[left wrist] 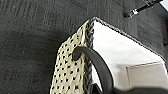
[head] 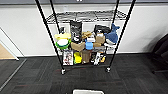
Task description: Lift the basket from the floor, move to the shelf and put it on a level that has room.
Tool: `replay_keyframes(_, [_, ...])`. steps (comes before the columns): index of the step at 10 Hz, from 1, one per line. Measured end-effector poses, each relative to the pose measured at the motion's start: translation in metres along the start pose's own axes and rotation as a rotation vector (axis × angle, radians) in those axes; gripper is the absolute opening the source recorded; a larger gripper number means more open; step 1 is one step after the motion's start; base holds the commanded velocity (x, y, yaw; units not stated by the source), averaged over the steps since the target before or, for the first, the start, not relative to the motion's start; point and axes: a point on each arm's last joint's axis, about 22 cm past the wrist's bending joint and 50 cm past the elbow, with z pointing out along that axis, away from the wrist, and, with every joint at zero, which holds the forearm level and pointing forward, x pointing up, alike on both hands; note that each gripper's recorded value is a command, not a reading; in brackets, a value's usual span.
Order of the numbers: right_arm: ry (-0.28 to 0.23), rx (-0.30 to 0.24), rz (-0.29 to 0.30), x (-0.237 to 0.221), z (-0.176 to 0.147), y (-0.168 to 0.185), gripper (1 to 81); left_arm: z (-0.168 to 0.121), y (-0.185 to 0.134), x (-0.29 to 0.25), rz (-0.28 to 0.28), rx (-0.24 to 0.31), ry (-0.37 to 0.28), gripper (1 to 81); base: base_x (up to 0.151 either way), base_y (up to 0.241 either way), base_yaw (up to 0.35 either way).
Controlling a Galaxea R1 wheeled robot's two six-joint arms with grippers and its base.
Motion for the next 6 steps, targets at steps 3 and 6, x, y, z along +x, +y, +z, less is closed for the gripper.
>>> replay_keyframes(3, [-0.015,-0.001,0.007,0.007,-0.023,-0.016,1.0,-0.022,0.014,-0.003,-0.023,0.002,-0.020,1.0,0.000,0.000,0.000])
replay_keyframes(6, [0.003,0.005,0.001,0.018,-0.057,-0.038,1.0,-0.055,0.043,0.006,-0.014,-0.015,-0.007,1.0,0.000,0.000,0.000])
